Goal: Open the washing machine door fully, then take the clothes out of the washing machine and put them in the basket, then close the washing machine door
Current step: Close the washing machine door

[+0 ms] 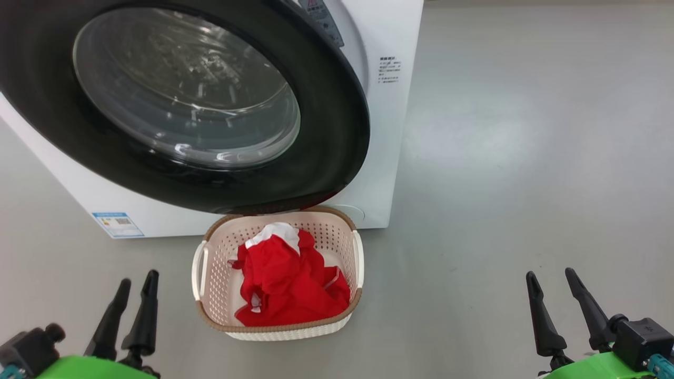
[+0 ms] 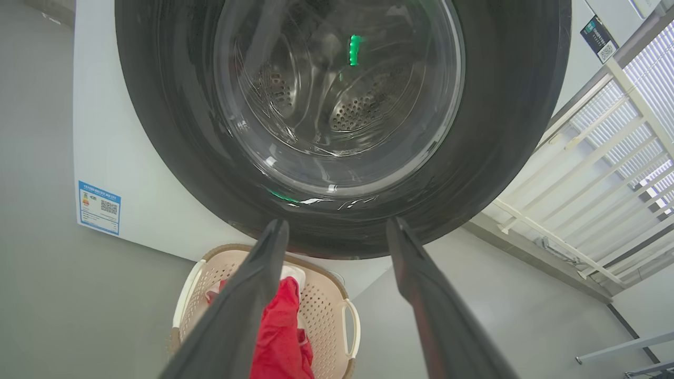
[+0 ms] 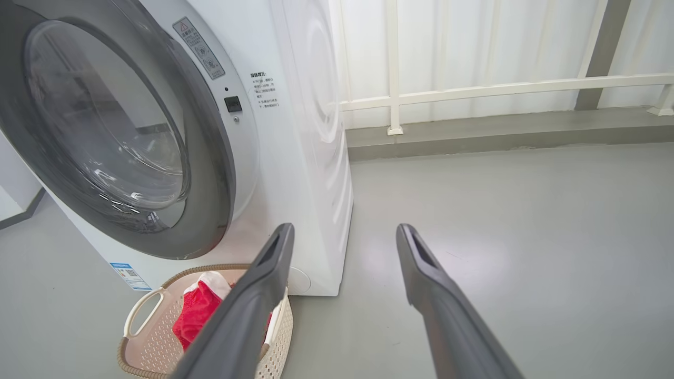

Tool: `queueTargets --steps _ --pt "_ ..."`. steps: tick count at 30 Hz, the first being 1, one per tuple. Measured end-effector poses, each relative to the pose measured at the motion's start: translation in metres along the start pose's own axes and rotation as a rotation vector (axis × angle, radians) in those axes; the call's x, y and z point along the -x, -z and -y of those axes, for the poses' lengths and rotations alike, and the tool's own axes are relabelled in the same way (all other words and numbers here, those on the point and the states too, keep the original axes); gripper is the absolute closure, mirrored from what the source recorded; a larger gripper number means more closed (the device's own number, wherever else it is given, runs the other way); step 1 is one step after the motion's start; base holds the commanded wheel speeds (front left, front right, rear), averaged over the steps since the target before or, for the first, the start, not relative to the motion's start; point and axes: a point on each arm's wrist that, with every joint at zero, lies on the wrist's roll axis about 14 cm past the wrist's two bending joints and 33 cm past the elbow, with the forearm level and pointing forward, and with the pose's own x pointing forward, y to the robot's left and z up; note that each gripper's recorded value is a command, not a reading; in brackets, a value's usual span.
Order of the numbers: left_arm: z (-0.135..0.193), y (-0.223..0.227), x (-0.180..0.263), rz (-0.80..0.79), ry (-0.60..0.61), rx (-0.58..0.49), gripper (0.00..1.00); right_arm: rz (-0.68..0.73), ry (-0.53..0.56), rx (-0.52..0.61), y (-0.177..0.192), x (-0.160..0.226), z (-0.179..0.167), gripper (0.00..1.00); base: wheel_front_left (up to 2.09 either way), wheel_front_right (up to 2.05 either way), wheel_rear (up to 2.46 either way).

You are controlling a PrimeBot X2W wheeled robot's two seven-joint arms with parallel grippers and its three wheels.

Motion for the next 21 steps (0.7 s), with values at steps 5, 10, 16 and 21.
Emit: queueTargets --steps 5,10,16,21 --pt "-0.009 -0.002 0.013 0.002 -0.016 -0.08 0.0 0.015 0.018 -0.005 -0.005 0.009 0.005 0.0 0.0 0.0 0.0" --pt "-0.01 -0.003 0.024 0.006 -0.012 -0.175 0.0 0.035 0.029 -0.004 -0.011 0.015 0.009 0.0 0.0 0.0 0.0" --pt "-0.007 -0.011 0.031 0.033 0.001 -0.312 0.0 0.026 0.057 -0.001 -0.008 0.027 0.018 0.0 0.0 0.0 0.0" --pt "-0.007 -0.018 0.034 0.064 -0.01 -0.413 0.0 0.034 0.058 0.0 -0.011 0.027 0.018 0.0 0.0 0.0 0.0"
